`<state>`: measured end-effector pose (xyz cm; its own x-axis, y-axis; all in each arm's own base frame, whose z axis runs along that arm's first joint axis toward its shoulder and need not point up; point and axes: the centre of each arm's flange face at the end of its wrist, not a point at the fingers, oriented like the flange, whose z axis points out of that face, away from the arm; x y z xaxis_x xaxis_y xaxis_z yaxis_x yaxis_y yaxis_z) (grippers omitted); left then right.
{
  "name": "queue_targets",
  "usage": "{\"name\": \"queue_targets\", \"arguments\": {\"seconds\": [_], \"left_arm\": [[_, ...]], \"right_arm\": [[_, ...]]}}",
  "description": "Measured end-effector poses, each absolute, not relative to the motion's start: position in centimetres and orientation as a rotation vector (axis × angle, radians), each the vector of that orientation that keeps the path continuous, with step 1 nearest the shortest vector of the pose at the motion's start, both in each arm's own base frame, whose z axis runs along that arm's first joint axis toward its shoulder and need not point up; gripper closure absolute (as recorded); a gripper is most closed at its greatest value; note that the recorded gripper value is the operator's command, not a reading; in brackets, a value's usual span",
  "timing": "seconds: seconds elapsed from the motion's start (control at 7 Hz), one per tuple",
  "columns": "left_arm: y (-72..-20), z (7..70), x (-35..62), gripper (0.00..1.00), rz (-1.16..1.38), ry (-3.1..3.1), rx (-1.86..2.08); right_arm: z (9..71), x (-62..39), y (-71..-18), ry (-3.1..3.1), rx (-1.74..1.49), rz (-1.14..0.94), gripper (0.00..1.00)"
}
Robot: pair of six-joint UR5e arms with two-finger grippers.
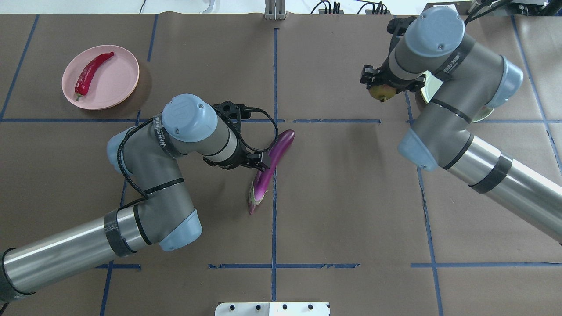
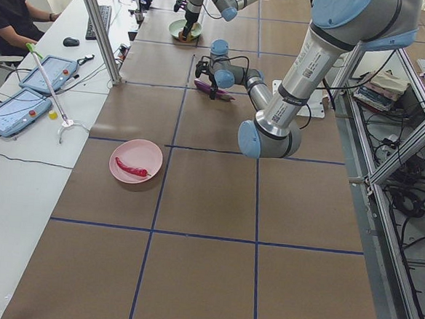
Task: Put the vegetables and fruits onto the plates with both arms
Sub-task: 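Carry the pomegranate to the green plate while the left gripper grasps the eggplant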
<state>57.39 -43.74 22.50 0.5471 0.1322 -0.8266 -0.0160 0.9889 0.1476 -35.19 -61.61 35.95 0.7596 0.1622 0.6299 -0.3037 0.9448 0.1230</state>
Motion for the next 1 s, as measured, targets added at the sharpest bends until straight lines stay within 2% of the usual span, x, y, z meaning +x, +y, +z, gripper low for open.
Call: {"name": "queue_targets", "arguments": {"seconds": [0.29, 0.43, 0.57, 0.71, 0.86, 1.0], "left_arm": [[-41.5, 22.3, 59.8, 0.00, 0.105, 0.955, 0.158], [-40.9, 22.2, 60.5, 0.00, 0.108, 0.941, 0.167], [-40.6, 21.9, 60.9, 0.00, 0.112, 0.920, 0.166], [-40.4, 21.6, 61.3, 0.10, 0.123, 0.895, 0.168], [-39.9, 21.3, 61.8, 0.57, 0.134, 0.880, 0.178], [-39.6, 21.0, 62.2, 0.98, 0.140, 0.875, 0.185]], "right_arm": [[42.6, -30.7, -65.9, -0.548, 0.204, 0.195, 0.99], [45.4, -28.9, -67.3, -0.504, 0.185, 0.184, 0.93], [47.7, -27.7, -67.9, -0.474, 0.163, 0.185, 0.29], [49.2, -27.1, -68.0, -0.456, 0.146, 0.188, 0.00], [50.1, -26.9, -67.9, -0.449, 0.138, 0.188, 0.00], [50.2, -26.8, -67.8, -0.450, 0.141, 0.186, 0.00]]}}
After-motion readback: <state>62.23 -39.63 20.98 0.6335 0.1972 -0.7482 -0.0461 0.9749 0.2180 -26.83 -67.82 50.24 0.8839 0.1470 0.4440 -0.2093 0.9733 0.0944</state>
